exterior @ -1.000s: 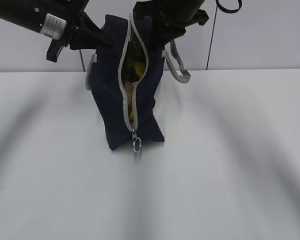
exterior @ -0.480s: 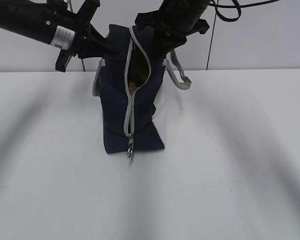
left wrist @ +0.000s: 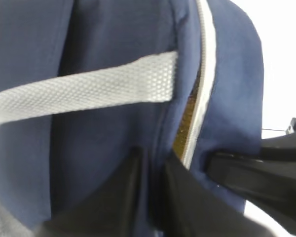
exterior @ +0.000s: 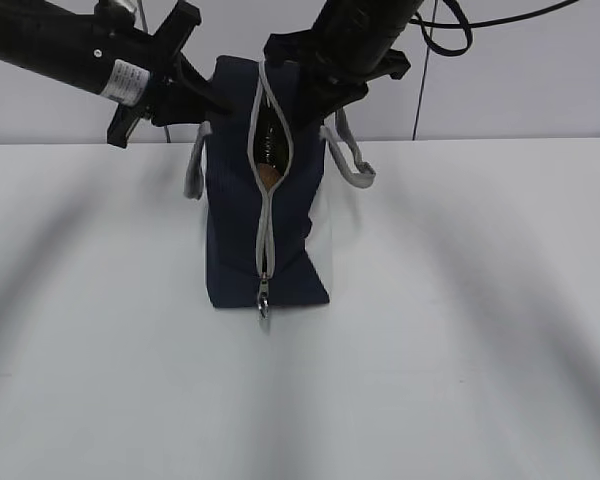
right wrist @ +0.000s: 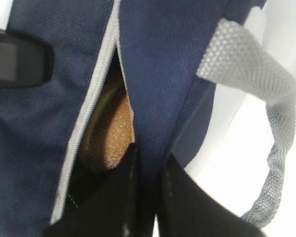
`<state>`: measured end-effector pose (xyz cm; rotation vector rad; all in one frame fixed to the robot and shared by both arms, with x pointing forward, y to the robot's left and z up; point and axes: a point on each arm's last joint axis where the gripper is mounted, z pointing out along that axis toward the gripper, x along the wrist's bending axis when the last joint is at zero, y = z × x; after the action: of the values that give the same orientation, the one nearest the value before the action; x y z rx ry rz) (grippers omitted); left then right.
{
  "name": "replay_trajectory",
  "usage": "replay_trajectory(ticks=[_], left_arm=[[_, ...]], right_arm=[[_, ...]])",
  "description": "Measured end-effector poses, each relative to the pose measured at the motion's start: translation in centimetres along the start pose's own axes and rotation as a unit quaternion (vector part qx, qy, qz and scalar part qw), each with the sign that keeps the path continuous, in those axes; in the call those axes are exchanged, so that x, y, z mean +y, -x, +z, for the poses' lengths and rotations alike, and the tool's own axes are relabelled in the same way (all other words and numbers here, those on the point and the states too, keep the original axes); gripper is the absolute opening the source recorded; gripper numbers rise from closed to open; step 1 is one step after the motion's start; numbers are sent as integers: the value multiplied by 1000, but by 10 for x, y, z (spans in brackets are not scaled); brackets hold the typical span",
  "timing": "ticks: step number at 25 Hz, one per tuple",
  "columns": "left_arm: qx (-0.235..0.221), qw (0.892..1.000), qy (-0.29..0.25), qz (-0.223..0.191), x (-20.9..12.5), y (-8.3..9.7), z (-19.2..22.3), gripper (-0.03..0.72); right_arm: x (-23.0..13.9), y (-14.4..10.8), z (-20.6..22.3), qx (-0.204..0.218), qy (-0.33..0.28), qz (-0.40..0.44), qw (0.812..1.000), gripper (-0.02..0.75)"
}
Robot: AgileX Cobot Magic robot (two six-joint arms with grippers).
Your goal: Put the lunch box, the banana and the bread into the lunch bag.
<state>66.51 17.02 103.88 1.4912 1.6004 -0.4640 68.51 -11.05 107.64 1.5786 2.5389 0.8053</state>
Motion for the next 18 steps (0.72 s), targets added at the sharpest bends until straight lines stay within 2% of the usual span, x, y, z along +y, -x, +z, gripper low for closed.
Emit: replay_trajectory(ticks=[2,5,7,8,13,18], left_arm=[[1,1000,0,0,1,-1,-1,151],[1,1000,-6,-3,2,-5,-6,310],[2,1000,-2,-4,4,-6,-14,369],[2,1000,-1,-4,5,-7,-19,383],[3,1000,1,23,4,8,-54,405],[63,994,-20,84,-13,31,-90,403]], right_arm=[[0,-1,0,3,1,1,1000,162],[0,0,0,2,1,1,1000,365],[0,1,-3,-8,3,-3,1000,476],[1,1,-7,-15,6,-7,1000,506],[1,-10,-47,-27,40,-20,999,546],[-15,-29,-76,-55,38,-48,997,552]])
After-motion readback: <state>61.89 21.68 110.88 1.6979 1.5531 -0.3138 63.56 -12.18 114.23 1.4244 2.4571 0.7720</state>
